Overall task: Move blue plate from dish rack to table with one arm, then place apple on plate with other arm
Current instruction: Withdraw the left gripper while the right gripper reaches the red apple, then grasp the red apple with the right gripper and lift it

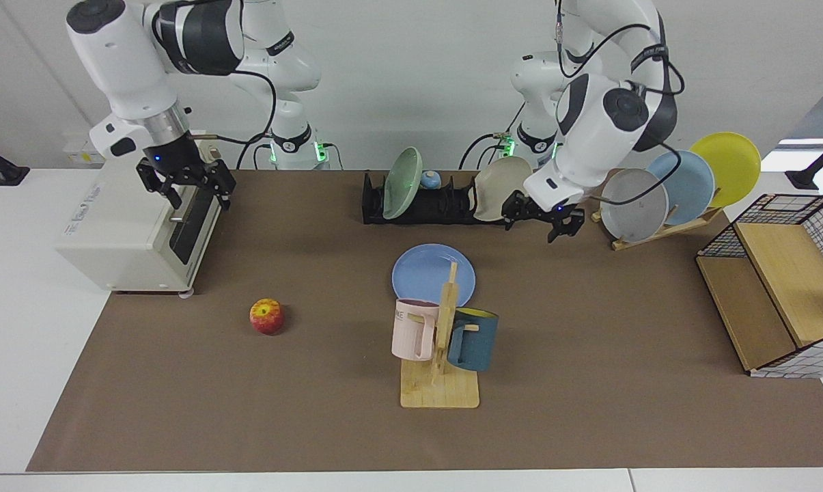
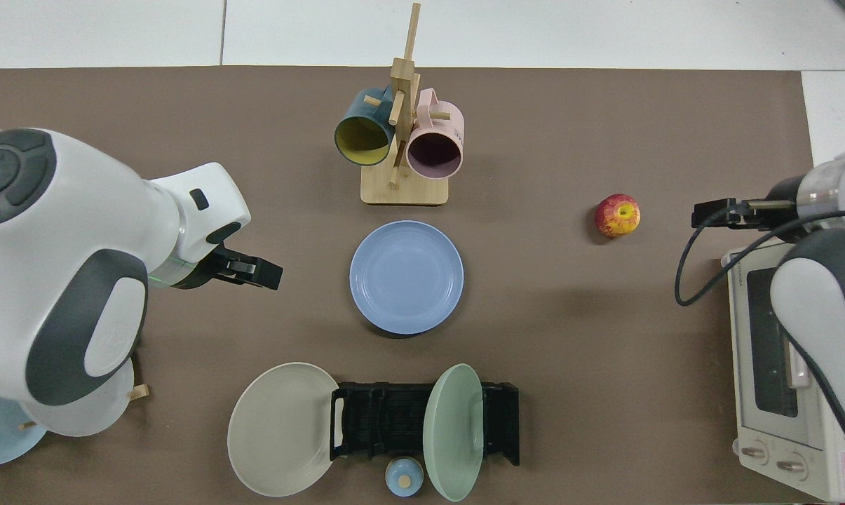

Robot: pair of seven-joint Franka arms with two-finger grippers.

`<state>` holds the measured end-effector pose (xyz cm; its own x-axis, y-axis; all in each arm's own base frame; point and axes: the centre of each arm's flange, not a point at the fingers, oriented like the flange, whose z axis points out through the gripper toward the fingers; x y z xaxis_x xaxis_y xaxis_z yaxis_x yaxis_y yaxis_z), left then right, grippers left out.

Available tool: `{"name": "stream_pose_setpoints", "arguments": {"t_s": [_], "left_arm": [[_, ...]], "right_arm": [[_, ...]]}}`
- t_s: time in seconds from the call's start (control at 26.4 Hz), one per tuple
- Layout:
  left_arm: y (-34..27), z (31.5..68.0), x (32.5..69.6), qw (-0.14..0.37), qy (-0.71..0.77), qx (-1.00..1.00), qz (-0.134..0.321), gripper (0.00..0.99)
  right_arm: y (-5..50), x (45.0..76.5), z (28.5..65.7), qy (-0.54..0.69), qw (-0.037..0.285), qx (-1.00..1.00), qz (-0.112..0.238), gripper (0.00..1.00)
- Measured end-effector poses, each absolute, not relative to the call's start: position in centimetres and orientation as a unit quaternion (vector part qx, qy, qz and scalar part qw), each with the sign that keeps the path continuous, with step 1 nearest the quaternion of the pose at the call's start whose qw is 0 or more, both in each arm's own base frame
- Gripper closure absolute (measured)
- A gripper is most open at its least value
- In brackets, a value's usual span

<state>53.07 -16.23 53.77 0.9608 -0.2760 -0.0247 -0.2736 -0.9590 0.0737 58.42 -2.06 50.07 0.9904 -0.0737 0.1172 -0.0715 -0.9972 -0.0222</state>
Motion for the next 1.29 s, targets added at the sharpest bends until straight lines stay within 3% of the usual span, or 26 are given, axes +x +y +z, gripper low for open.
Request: {"name": "stream_pose_setpoints", "arguments": {"t_s": [0.3,0.57,1.29], "left_arm": [[-12.2,60.3,53.2,0.029,-0.11,0.994,-0.004,0.0],[-11.2,64.2,53.3,0.006,-0.109,0.994,-0.004,0.0],[-11.4,66.0,53.9,0.002,-0.112,0.994,0.001,0.0]], "right_arm": [[-0.9,62.6,42.3,0.024,0.01,-0.996,-0.08,0.0],[4.1,63.7,39.2,-0.013,0.016,-0.996,-0.086,0.0],[2.6,64.8,33.5,-0.04,0.016,-0.996,-0.072,0.0]]}}
